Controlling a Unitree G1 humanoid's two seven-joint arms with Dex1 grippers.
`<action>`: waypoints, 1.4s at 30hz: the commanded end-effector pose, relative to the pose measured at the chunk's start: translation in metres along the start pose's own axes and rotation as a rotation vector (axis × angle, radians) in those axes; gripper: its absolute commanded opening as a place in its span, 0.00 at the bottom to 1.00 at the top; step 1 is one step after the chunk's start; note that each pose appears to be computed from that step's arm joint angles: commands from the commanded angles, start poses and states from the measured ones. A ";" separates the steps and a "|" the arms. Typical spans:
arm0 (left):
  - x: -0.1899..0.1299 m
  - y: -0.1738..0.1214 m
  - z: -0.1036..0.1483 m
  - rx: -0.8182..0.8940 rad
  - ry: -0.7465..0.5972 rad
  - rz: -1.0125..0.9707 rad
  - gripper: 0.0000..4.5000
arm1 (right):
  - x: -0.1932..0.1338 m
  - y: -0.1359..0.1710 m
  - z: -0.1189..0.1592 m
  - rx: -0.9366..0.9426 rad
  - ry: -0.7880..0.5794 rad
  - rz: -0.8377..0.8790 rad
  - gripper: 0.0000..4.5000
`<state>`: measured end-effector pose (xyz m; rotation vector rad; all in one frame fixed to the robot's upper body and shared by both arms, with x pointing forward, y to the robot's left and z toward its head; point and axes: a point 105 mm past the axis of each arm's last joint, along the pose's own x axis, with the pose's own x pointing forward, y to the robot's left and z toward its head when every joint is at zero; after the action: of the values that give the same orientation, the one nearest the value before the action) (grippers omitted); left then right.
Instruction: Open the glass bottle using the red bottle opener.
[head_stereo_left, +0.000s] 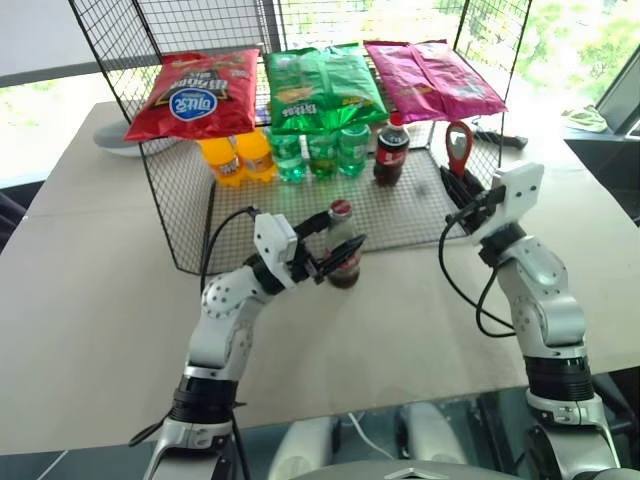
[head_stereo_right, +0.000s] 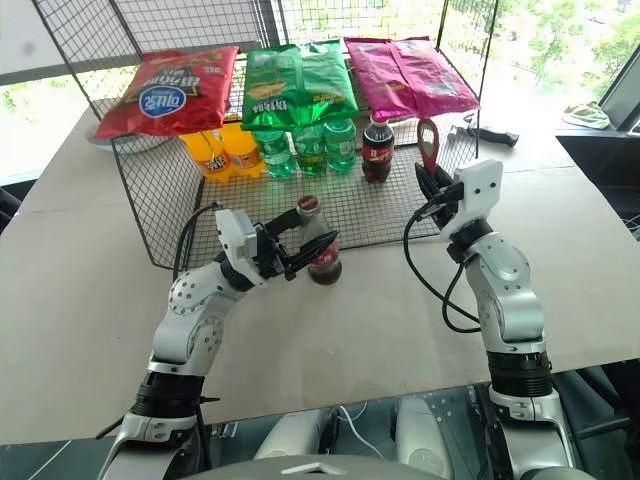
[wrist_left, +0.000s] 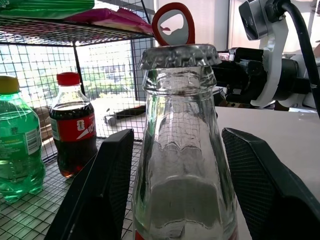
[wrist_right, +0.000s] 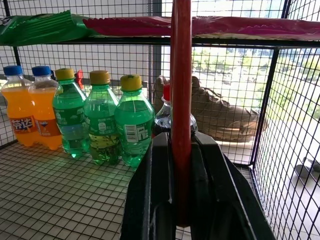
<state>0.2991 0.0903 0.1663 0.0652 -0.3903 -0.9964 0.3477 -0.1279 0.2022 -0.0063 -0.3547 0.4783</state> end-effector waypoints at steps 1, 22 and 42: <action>0.001 0.001 0.009 0.021 -0.037 0.003 0.64 | 0.003 0.001 0.015 -0.026 -0.058 0.011 0.00; -0.003 -0.002 0.003 0.000 -0.016 -0.004 0.30 | 0.005 0.018 0.011 -0.076 -0.044 0.088 0.00; -0.006 0.000 0.001 -0.016 0.003 0.021 0.30 | 0.000 0.105 -0.010 -0.618 -0.147 0.470 0.00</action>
<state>0.2929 0.0925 0.1762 0.0361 -0.4388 -0.9948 0.3128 -0.0438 0.1730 -0.6095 -0.5417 0.7927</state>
